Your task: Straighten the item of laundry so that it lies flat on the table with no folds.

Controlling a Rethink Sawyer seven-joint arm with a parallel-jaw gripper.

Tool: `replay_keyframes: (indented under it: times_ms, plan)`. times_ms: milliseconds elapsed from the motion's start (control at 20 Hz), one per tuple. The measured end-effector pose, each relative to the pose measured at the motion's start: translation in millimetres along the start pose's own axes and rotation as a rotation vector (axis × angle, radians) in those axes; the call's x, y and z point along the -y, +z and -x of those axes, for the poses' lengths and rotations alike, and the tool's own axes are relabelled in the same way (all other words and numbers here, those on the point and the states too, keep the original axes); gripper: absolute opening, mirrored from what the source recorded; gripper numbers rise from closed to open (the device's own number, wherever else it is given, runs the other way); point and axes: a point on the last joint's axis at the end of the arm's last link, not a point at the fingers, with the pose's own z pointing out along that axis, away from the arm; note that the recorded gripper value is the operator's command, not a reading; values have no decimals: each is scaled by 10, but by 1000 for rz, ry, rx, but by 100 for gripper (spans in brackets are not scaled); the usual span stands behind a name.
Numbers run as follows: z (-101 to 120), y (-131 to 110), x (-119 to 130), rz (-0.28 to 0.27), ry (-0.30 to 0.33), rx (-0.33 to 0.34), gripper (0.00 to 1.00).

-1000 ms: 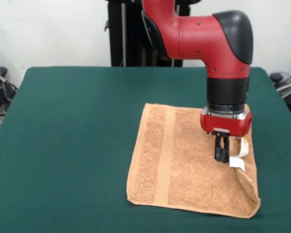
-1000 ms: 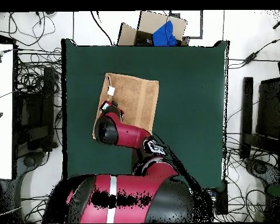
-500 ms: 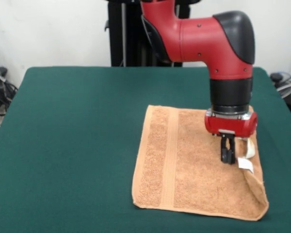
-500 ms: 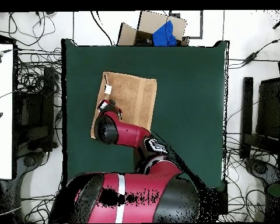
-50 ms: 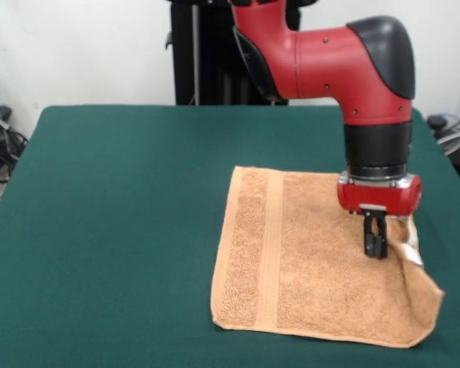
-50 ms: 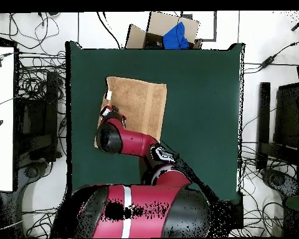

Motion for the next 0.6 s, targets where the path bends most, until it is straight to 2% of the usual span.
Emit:
replay_keyframes:
  times_ms: [600]
  plan:
    - [-163, 2, -252, 41, -8, -23, 0]
